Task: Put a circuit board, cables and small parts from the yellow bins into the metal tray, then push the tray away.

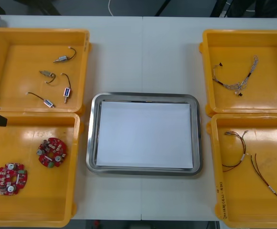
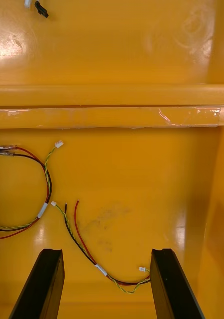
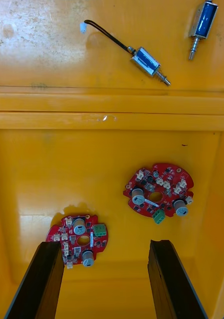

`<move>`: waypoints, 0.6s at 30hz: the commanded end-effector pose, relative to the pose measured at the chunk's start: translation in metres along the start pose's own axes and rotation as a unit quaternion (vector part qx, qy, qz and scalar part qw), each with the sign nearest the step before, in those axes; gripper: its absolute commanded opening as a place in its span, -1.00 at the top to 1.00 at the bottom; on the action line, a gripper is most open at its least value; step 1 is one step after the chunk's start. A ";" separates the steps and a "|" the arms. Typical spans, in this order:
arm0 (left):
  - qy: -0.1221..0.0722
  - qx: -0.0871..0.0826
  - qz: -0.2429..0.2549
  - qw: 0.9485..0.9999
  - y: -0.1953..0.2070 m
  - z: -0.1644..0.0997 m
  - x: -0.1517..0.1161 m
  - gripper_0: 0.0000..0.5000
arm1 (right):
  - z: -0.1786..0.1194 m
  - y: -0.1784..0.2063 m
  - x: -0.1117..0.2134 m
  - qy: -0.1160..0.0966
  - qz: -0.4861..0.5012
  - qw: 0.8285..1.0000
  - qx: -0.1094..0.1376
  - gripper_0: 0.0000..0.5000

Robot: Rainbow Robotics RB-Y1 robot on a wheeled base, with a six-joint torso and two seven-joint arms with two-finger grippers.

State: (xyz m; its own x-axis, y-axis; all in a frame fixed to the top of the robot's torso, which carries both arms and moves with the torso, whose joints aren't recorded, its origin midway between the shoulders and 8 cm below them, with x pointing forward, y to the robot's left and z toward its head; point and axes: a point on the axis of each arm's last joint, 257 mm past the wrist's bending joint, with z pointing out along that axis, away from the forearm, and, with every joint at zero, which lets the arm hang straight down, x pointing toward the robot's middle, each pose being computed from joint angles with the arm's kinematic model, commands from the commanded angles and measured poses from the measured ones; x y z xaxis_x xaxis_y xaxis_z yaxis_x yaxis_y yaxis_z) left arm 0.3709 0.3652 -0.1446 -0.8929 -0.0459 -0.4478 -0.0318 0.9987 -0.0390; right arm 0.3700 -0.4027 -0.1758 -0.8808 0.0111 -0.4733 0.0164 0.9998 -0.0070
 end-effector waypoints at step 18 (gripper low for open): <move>-0.014 -0.030 0.045 0.998 0.017 -0.015 -0.005 -1.00 | -0.007 -0.003 0.001 -0.010 0.008 1.000 0.008 -1.00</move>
State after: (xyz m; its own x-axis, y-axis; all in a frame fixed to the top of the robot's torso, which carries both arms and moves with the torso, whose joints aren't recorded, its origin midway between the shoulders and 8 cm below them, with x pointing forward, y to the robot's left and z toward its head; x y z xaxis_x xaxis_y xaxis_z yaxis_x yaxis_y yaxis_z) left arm 0.3709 0.3652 -0.1446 -0.8929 -0.0459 -0.4478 -0.0318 0.9987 -0.0390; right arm 0.3700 -0.4027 -0.1758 -0.8808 0.0111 -0.4733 0.0164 0.9998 -0.0070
